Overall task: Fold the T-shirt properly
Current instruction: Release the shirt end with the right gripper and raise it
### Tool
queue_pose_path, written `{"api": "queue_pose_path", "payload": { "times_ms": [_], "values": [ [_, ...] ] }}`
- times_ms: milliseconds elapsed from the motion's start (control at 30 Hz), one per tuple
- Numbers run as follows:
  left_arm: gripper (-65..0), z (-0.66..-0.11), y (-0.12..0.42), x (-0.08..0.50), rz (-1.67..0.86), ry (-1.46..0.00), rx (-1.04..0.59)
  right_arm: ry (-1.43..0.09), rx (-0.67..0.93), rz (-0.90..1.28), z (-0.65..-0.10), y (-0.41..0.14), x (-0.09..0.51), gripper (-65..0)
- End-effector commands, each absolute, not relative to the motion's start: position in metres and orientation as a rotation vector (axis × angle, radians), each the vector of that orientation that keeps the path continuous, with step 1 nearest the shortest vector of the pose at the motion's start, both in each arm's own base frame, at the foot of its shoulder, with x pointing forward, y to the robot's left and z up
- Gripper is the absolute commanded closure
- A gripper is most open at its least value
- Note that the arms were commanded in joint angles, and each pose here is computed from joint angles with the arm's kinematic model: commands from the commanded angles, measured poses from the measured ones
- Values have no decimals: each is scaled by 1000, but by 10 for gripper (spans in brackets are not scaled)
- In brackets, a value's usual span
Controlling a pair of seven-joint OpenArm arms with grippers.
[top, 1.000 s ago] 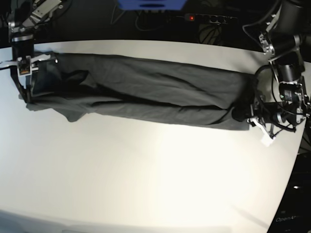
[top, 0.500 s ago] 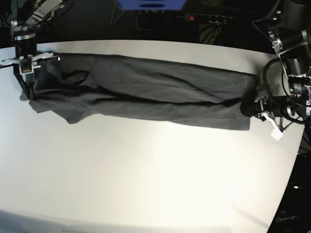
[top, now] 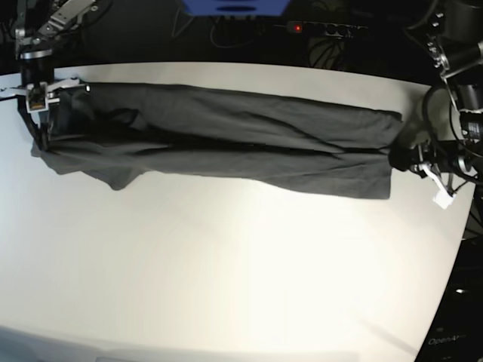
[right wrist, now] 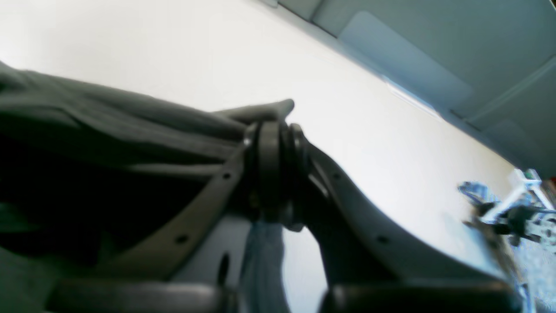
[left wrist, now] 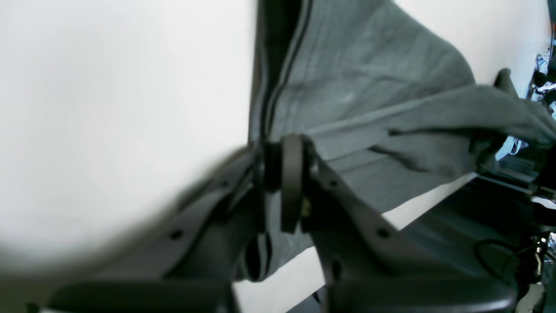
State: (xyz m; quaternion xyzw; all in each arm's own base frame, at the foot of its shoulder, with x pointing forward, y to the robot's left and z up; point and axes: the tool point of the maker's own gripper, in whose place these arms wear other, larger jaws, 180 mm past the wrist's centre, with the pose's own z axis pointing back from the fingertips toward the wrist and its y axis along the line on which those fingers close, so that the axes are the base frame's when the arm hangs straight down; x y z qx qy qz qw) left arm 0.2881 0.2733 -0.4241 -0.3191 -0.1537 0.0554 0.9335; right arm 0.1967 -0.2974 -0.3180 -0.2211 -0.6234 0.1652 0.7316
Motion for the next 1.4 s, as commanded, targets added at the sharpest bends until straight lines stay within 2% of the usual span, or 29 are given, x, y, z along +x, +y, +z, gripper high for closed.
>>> {"api": "queue_pose_path", "payload": {
  "times_ms": [0,567,800,1067,1367],
  "values": [
    [-49,-410,284,300,98,-360,-638,-1422,-524,374,-301,-303,197,-7],
    [-48,-407,294,298,102,-361,-618,-1351,-606,267,-309,-333,162,-7],
    [-48,-407,294,298,102,-361,-618,-1300,-522,189,-346,-330,148,-7],
    [-48,-407,295,298,105,-361,-617,-1272,-485,135,-365,-330,139,-7],
    [-48,-414,299,293,95,-331,-577,-1266,-472,-20,-391,-340,145,-16]
  ]
}}
